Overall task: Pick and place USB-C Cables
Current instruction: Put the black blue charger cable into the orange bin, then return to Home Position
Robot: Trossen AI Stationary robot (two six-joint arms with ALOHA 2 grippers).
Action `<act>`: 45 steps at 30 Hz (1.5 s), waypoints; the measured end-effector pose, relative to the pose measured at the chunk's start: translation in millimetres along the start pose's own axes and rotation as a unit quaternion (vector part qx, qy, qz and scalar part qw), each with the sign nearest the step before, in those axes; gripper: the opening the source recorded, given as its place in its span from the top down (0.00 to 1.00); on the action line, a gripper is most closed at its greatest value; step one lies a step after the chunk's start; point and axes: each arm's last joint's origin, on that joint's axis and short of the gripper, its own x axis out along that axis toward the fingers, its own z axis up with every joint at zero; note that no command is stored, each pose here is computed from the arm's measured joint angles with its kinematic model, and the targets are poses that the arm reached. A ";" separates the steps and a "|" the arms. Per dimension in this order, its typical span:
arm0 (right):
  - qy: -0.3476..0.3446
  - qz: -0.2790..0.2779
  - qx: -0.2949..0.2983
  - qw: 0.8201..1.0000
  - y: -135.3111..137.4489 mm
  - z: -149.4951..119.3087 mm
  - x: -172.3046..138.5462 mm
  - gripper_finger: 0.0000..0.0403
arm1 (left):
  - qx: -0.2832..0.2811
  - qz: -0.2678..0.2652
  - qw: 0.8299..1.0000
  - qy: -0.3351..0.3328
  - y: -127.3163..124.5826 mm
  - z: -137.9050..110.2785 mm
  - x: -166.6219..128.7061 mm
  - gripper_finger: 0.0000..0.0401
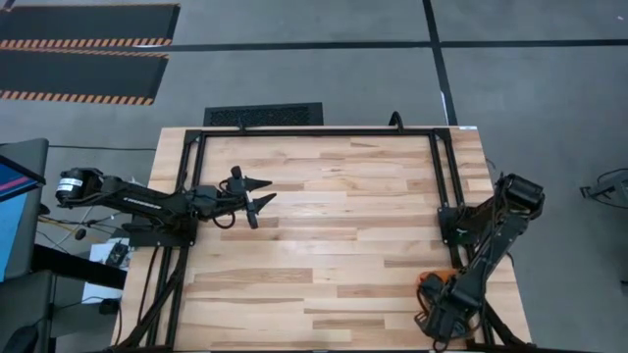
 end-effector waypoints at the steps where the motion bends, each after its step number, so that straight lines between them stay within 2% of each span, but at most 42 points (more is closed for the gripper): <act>1: -0.007 0.003 0.000 1.000 0.4 2.9 0.7 0.96 | 0.000 0.000 1.000 0.000 0.0 0.0 0.0 0.57; 9: -0.066 0.017 -0.006 0.998 5.4 22.3 -3.7 0.95 | 0.000 0.000 1.000 0.000 0.0 0.0 0.0 0.57; 14: -0.077 -0.005 -0.020 0.997 6.1 23.7 -15.1 0.96 | 0.000 0.000 1.000 0.000 0.0 0.0 0.0 0.57; 17: -0.107 -0.026 -0.024 0.994 5.2 20.2 -28.6 0.96 | 0.000 0.000 1.000 0.000 0.0 0.0 0.0 0.57; 22: -0.190 -0.018 -0.045 0.981 8.5 14.5 -54.3 0.95 | 0.002 0.001 1.000 0.000 0.0 0.0 0.0 0.57; 26: -0.275 0.031 -0.103 0.955 21.2 23.9 -65.0 0.96 | 0.005 0.001 1.000 -0.006 0.0 1.1 0.0 0.57; 32: -0.371 0.100 -0.188 0.904 55.0 65.2 -86.1 0.98 | 0.006 0.000 1.000 -0.008 -0.1 1.5 0.0 0.57; 34: -0.397 0.123 -0.236 0.878 68.9 83.2 -97.3 0.98 | 0.010 0.001 1.000 -0.009 -0.1 1.8 0.0 0.57; 36: -0.428 0.140 -0.297 0.842 81.7 100.6 -110.1 0.98 | 0.010 0.000 1.000 -0.011 -0.2 2.3 0.0 0.57; 39: -0.490 0.164 -0.380 0.767 98.2 120.0 -131.1 0.98 | 0.016 0.001 1.000 -0.012 -0.1 2.4 0.0 0.57; 42: -0.546 0.175 -0.434 0.695 108.1 135.2 -150.5 0.98 | 0.030 0.001 0.999 -0.012 -0.1 2.3 0.0 0.57; 44: -0.569 0.172 -0.464 0.657 110.0 145.8 -161.5 0.98 | 0.042 0.001 0.999 -0.012 -0.1 2.3 0.0 0.57; 45: -0.576 0.166 -0.475 0.644 108.7 151.6 -166.8 0.98 | 0.048 0.001 0.999 -0.012 -0.2 2.3 0.0 0.57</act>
